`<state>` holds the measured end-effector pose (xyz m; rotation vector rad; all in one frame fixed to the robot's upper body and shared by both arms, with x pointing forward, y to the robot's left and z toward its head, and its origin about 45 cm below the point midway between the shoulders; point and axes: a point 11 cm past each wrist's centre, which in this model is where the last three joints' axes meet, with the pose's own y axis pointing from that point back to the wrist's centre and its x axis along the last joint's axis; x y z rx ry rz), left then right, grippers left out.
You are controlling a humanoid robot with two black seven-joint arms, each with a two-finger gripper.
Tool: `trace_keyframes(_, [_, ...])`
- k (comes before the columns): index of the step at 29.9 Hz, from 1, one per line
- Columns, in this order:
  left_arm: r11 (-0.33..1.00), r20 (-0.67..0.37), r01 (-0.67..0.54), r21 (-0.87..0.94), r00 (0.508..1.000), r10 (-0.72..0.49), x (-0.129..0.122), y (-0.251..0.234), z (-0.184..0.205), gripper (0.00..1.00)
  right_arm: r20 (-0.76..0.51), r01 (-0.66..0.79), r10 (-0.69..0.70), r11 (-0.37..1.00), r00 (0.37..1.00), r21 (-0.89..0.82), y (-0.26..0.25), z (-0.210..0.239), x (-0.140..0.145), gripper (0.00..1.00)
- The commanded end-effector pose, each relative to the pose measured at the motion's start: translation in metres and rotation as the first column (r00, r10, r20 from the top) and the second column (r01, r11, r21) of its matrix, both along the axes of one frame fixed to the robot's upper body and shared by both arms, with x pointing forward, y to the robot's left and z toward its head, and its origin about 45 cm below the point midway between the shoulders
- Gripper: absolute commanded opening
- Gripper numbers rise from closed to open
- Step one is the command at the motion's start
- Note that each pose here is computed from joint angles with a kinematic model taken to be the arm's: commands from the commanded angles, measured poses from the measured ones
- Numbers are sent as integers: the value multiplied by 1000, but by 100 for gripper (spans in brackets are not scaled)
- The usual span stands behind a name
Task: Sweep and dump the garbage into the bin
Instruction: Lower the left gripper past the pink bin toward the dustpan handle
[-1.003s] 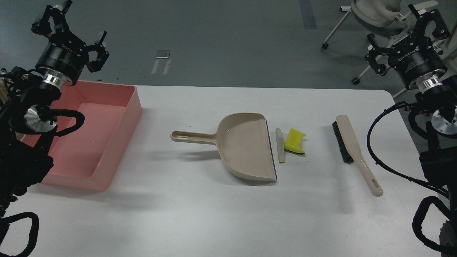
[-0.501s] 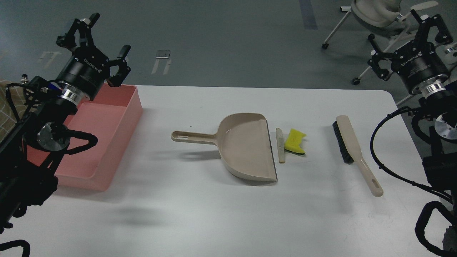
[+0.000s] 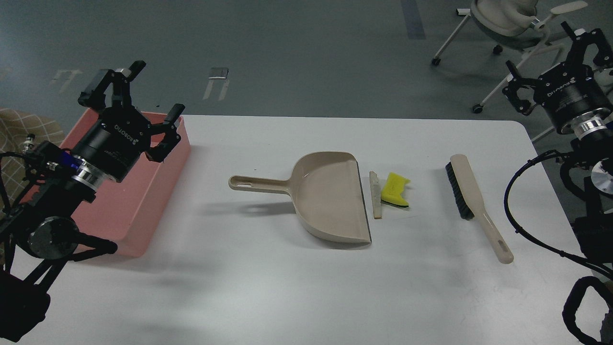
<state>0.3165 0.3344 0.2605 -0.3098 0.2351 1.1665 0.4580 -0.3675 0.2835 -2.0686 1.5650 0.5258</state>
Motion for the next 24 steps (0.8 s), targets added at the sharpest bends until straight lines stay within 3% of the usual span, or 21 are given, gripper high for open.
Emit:
trace_keyframes(1, [998, -52, -8, 65, 999, 11, -18, -2, -24, 98, 13, -1, 1, 1000, 1000, -9, -1, 4, -2, 100])
trace_keyframes(8, [996, -89, 31, 79, 996, -23, -42, -24, -47, 98, 2, 4, -4, 1000, 1000, -10, -4, -1, -4, 100])
trace_keyframes(15, [972, -156, 65, 224, 987, -30, -71, -23, -79, 98, -6, 13, -13, 1000, 1000, -9, -8, -5, -7, 100])
trace_keyframes(24, [959, -206, 113, 261, 977, -59, -90, -55, -108, 98, -8, 7, -7, 1000, 1000, 0, -3, -7, -7, 100])
